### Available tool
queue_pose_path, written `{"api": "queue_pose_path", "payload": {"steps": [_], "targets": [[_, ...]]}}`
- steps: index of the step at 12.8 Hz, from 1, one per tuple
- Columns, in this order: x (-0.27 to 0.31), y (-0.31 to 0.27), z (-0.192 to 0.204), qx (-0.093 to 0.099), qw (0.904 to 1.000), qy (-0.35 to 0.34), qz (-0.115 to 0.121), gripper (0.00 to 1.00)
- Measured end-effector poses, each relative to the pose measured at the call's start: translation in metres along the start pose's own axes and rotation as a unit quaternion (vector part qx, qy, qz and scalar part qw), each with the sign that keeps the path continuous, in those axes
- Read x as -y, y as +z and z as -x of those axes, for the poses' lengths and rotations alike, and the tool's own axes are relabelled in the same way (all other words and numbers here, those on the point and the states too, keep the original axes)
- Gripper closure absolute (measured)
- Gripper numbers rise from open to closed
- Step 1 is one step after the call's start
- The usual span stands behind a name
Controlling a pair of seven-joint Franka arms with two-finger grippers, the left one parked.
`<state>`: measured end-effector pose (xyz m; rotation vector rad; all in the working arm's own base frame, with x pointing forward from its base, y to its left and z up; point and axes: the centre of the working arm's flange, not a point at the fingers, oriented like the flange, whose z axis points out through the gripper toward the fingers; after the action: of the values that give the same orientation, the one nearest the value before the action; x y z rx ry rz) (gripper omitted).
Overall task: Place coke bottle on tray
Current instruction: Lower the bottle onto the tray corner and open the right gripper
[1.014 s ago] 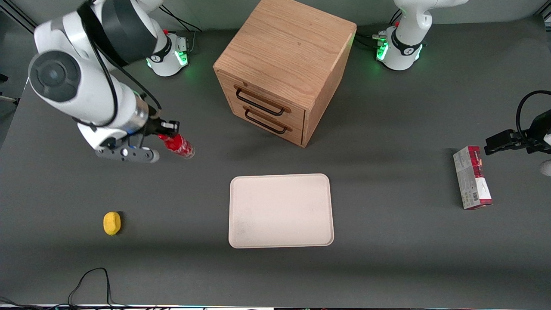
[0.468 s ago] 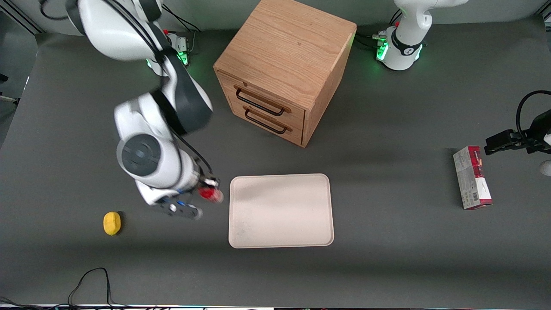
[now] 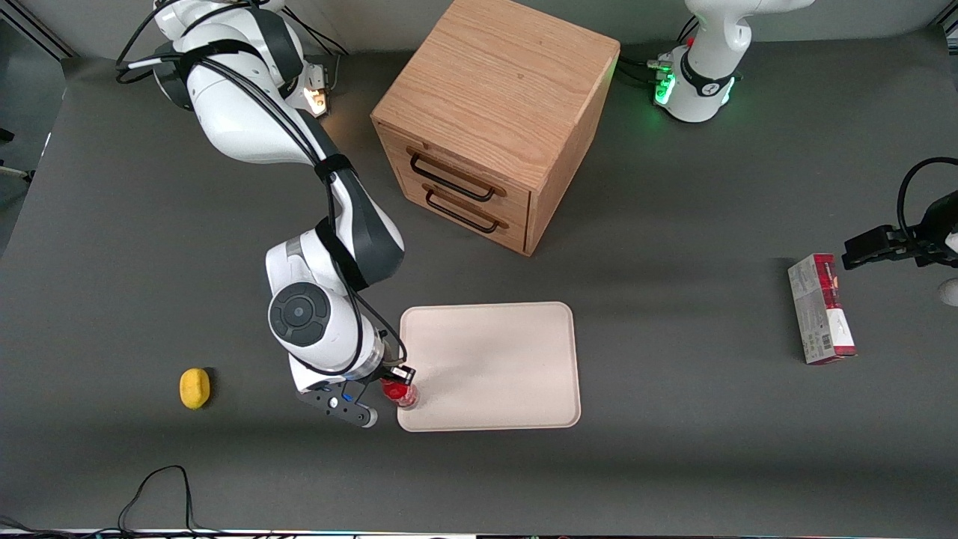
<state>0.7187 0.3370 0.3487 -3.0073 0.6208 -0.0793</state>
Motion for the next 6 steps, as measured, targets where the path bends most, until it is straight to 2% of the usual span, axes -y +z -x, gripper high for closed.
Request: {"api": "queue_pose_path", "payload": {"steps": [6], "targets": [[0.0044,0.0033,0.0019,-0.003,1.0,0.0,-0.008,0.69]]}}
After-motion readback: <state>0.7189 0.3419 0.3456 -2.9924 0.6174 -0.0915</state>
